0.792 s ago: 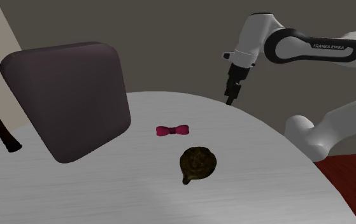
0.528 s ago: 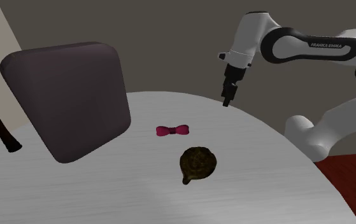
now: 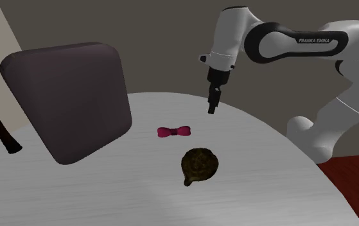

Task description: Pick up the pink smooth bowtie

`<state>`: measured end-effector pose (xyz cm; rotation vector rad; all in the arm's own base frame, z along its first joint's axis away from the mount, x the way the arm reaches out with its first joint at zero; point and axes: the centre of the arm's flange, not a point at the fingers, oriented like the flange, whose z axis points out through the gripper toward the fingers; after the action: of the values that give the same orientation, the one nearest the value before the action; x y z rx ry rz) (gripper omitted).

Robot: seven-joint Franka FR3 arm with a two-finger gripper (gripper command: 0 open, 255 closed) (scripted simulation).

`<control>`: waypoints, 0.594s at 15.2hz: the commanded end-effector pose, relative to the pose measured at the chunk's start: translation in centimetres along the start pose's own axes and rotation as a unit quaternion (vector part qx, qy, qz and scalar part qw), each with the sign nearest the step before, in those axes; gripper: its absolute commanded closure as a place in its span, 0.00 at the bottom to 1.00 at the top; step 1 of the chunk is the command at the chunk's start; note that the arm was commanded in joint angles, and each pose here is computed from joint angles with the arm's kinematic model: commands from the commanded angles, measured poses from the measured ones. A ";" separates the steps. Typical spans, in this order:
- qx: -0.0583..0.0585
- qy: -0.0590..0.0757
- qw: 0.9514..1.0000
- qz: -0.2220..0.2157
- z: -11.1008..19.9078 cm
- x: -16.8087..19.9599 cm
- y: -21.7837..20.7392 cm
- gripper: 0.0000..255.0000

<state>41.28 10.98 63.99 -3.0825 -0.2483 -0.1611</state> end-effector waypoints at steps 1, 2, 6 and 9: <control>0.003 -0.007 1.000 -0.002 0.0 2.1 -1.9 0.00; 0.004 -0.011 1.000 -0.003 0.0 3.1 -2.8 0.00; 0.007 -0.024 1.000 -0.008 0.2 7.1 -6.6 0.00; 0.010 -0.034 0.999 -0.011 0.3 10.0 -9.5 0.00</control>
<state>48.49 21.12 65.00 -3.0712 -0.2830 -0.0647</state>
